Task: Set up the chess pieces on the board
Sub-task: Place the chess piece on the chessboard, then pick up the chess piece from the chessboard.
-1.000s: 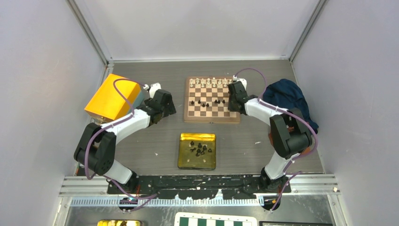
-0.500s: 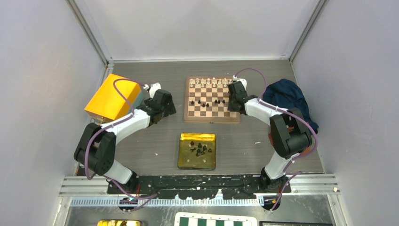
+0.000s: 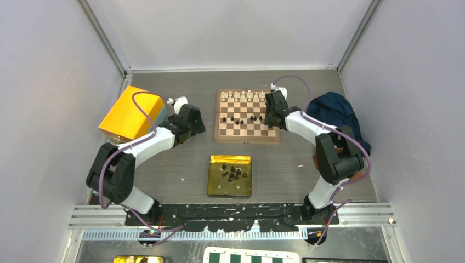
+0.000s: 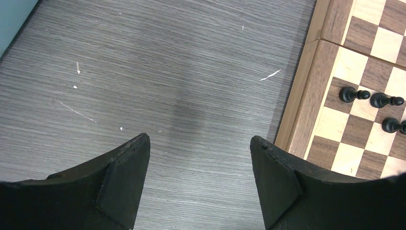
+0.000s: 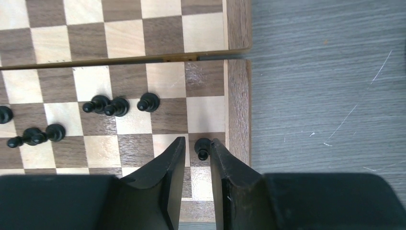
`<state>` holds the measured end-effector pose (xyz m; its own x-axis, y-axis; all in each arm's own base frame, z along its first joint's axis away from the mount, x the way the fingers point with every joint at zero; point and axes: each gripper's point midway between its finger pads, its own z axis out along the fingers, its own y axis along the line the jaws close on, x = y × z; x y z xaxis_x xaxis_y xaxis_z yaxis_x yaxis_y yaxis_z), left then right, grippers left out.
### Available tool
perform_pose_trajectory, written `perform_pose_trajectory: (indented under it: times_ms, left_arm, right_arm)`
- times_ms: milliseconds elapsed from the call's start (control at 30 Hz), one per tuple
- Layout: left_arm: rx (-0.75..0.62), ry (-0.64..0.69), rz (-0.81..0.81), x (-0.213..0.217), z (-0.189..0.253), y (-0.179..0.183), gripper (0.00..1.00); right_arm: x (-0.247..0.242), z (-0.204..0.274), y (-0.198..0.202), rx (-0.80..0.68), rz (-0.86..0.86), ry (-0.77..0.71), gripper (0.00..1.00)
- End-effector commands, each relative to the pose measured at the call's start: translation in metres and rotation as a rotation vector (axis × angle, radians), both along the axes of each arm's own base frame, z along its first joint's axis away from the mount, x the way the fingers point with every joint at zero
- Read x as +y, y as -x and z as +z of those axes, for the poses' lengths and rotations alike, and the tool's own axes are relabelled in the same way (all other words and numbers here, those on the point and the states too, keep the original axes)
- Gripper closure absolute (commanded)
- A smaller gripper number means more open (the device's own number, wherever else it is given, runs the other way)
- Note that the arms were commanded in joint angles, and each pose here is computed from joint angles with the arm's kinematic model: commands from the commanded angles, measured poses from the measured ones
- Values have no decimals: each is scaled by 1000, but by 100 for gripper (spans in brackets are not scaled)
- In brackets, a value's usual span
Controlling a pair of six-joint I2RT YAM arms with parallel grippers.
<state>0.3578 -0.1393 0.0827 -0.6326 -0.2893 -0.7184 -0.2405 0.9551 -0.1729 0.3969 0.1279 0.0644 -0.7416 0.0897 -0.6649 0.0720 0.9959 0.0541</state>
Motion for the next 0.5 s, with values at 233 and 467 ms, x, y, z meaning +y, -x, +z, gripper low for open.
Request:
perform_pose_trajectory:
  times_ms: [233,467]
  left_arm:
    - [-63,13,21,-2,17,-13,22]
    - [-62,8,19,-3,16,-16,21]
  right_arm:
    - [21,46,-37,-97,40,-28,68]
    - [34,41,-48,-82,63,-37,66]
